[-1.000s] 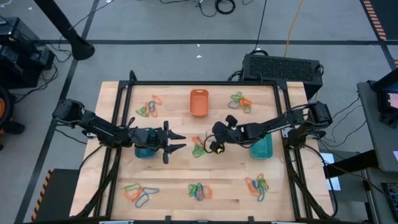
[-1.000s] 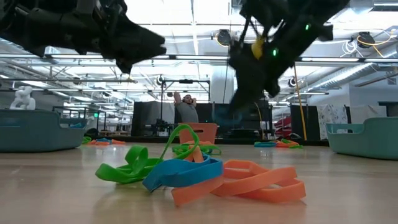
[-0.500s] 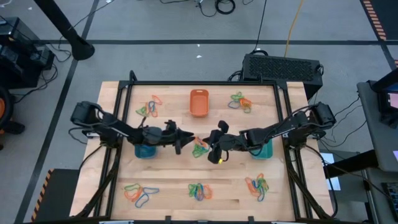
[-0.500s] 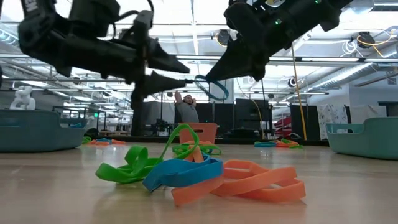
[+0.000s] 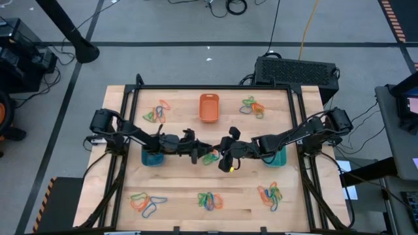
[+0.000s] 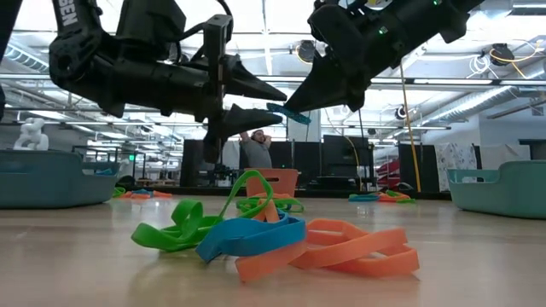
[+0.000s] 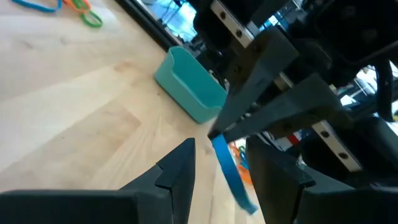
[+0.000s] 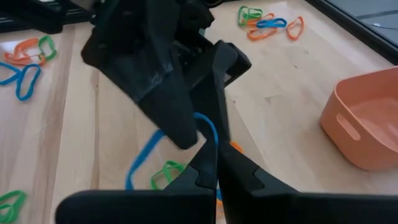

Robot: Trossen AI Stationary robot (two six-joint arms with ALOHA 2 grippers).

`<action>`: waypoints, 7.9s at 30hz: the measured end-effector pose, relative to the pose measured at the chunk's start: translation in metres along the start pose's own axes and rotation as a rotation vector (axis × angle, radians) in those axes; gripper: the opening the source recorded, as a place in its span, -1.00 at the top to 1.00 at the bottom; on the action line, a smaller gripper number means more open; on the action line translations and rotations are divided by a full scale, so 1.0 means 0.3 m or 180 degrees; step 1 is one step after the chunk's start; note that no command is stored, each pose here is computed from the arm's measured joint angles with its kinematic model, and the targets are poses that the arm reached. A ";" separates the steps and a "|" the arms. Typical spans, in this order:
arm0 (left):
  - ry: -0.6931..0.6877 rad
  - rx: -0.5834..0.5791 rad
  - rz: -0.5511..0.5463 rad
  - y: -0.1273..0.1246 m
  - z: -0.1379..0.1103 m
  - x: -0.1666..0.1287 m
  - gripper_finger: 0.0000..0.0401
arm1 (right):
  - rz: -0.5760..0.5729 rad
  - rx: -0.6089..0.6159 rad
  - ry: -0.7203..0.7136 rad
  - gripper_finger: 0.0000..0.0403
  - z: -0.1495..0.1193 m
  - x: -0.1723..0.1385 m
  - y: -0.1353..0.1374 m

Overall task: Sort rubber bands into baskets
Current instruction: Put the blue rubber band into the blue bin

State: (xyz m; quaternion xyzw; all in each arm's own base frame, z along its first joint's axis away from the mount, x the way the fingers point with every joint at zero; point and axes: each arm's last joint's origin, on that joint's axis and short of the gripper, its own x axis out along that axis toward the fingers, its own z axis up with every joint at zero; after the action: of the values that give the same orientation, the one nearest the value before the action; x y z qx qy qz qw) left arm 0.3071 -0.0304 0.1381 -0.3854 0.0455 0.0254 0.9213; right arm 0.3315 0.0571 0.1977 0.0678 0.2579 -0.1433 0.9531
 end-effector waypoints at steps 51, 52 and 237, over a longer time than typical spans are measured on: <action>0.0980 0.0917 0.1861 -0.084 0.118 -0.324 0.99 | 0.0371 -0.0084 0.0231 0.42 -0.013 -0.001 0.009; 0.1045 0.0878 0.1915 -0.086 0.114 -0.342 0.99 | 0.0370 -0.0071 0.0234 0.42 -0.014 -0.001 0.009; 0.0581 0.2411 -0.0179 -0.335 -0.007 -0.109 0.20 | 0.0835 0.0714 0.2937 1.00 -0.241 -0.522 0.471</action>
State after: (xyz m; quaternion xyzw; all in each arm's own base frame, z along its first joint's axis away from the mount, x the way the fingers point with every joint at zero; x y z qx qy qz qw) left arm 0.2826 -0.1028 0.2111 -0.0197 0.1227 -0.0529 0.9908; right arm 0.2115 0.2433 0.2235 0.2583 0.6254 -0.0040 0.7363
